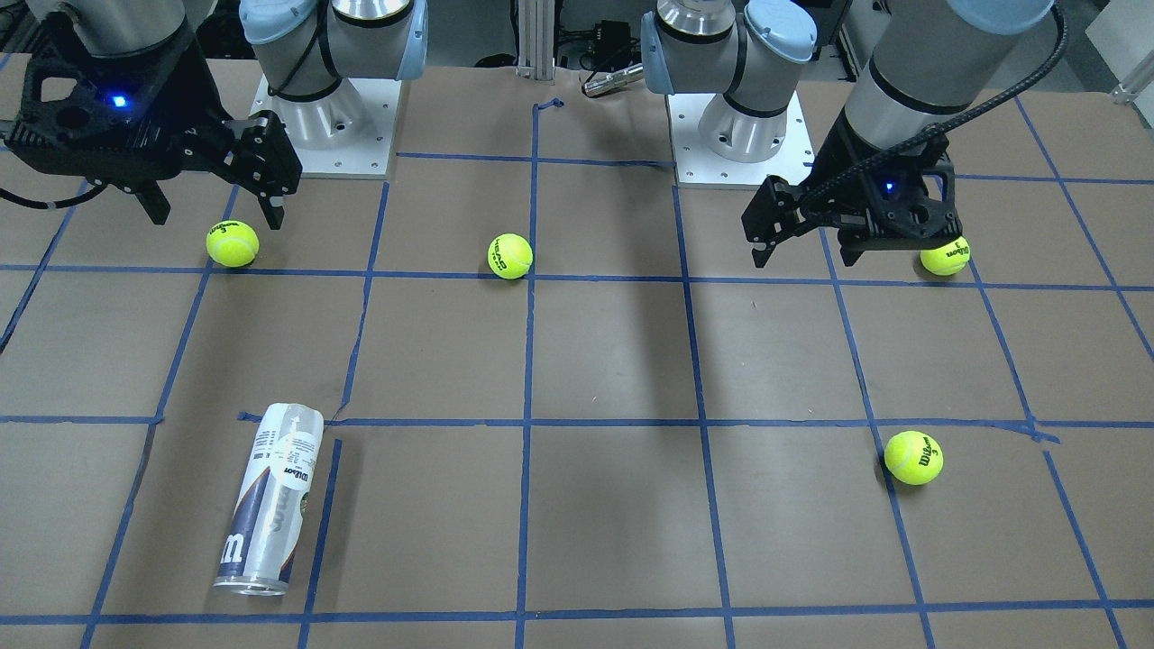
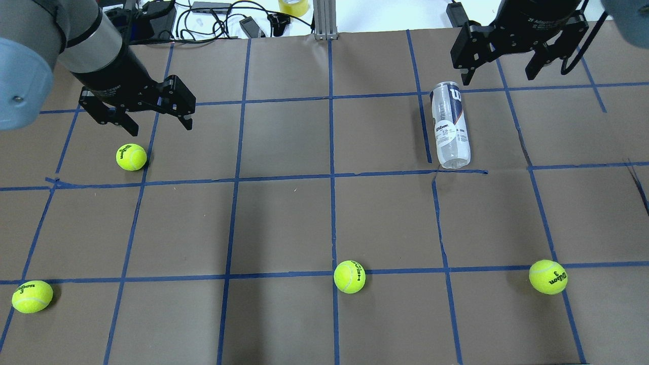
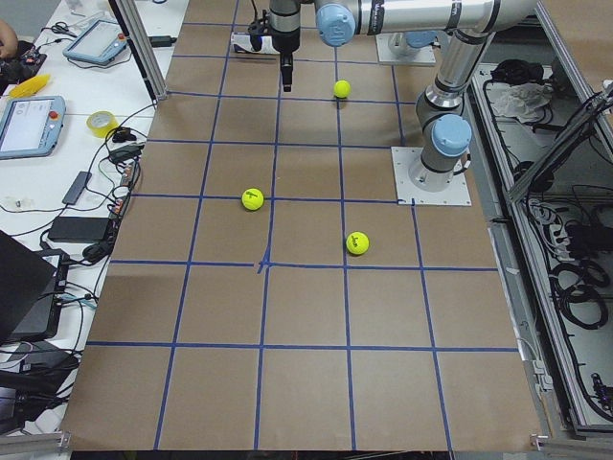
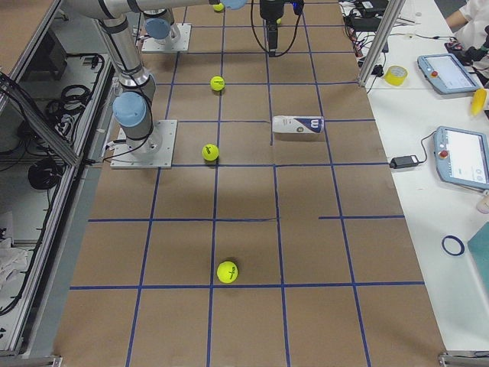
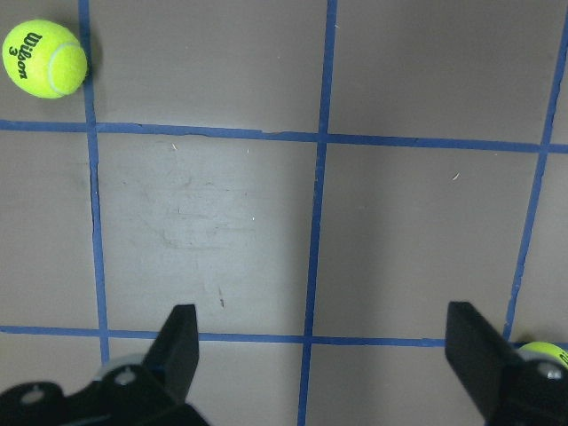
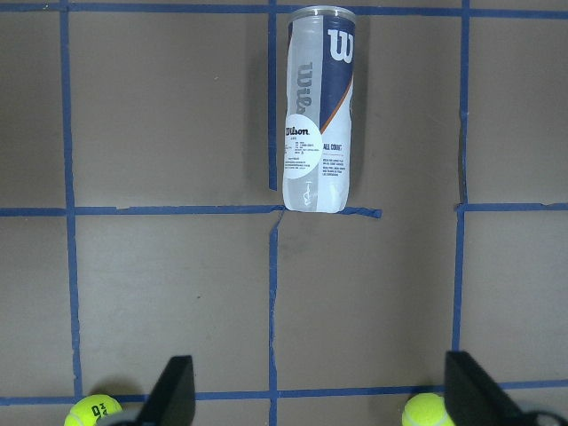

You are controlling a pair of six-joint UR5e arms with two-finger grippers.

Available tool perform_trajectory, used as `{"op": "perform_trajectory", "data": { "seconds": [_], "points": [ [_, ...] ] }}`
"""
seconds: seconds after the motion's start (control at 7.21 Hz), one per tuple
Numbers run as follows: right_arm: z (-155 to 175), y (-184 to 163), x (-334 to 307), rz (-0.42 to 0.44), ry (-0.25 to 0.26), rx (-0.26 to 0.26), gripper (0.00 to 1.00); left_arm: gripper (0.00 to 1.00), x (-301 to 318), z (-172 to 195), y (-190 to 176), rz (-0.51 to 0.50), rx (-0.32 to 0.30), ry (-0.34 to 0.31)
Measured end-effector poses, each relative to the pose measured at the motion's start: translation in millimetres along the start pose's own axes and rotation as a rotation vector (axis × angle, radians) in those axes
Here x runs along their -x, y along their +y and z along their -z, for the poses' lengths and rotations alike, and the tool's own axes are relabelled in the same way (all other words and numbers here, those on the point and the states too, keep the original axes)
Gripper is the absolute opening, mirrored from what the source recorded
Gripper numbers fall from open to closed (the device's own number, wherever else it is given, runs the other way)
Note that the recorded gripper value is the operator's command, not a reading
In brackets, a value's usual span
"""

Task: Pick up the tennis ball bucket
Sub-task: 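Move the right gripper toward the upright clear Wilson tennis ball can, then lower the right gripper over the can top and grasp it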

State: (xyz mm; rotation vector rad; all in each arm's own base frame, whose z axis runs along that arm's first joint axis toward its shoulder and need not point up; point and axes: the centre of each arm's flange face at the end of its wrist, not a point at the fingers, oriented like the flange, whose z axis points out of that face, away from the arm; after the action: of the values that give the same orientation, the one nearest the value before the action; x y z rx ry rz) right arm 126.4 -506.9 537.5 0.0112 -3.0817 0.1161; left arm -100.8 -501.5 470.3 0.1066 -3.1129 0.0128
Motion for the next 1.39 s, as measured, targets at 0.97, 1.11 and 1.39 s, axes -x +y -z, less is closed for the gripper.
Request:
{"op": "perform_trajectory", "data": {
  "seconds": [0.97, 1.11, 1.39],
  "points": [
    [-129, -124, -40, -0.083, -0.037, -0.104, 1.00, 1.00, 0, 6, 5, -0.002, -0.010, 0.001],
    [-163, -142, -41, -0.087, -0.040, -0.108, 1.00, 1.00, 0, 6, 5, -0.001, -0.008, 0.000],
    [-252, -173, -35, -0.073, -0.037, -0.106, 1.00, 1.00, 0, 6, 6, -0.001, -0.007, 0.001]
  ]
}}
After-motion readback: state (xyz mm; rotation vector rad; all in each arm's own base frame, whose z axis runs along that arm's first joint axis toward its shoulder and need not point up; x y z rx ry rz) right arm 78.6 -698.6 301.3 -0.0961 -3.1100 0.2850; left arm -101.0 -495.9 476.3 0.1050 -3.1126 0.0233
